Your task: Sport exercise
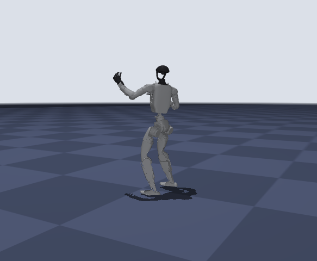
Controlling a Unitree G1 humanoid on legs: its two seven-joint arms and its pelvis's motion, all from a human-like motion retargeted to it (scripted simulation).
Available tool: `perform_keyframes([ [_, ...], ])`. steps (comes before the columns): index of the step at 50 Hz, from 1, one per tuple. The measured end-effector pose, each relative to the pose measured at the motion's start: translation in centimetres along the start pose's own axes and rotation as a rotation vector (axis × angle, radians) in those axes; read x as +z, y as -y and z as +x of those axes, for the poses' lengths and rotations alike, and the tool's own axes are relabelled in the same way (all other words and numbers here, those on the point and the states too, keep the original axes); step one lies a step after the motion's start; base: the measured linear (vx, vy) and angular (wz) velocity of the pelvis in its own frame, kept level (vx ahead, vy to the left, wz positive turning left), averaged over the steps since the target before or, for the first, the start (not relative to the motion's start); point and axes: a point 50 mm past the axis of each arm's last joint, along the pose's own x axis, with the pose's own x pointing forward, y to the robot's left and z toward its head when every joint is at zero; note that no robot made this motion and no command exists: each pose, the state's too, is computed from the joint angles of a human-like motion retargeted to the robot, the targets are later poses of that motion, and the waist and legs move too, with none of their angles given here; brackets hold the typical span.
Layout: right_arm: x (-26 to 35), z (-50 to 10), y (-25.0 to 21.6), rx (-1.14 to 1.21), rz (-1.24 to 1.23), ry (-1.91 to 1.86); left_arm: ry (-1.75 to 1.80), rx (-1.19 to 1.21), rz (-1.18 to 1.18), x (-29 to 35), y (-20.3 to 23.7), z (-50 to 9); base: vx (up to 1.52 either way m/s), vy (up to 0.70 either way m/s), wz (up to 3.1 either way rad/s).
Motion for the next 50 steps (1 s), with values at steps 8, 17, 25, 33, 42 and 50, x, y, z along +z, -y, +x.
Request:
perform_keyframes([
  [8,7.0,1.5,3.5,-0.321,-0.03,0.392,-0.297,-0.268,-0.372,-8.4,12.2,-4.6,0.03,0.11,0.49],
  [17,10.7,16.0,7.0,-0.52,-0.164,0.473,-0.738,-0.537,-0.462,-10.0,15.3,-21.1,0.04,-0.11,0.49],
  [25,8.1,15.0,6.6,-0.246,-0.331,0.366,-1.023,-0.617,-0.335,-11.9,12.5,-27.0,-0.06,-0.16,0.47],
  [33,0.0,10.6,3.8,0.199,-0.346,-0.007,-1.273,-0.723,-0.241,-15.0,12.2,-31.9,-0.12,-0.18,0.31],
  [42,-10.4,0.2,4.2,0.374,-0.212,-0.586,-1.499,-0.883,-0.044,-18.2,12.6,-35.7,-0.18,-0.15,0.41],
  [50,-16.0,-12.0,5.8,0.151,-0.066,-1.038,-1.642,-0.957,0.122,-19.5,12.4,-37.7,-0.18,-0.06,0.32],
])
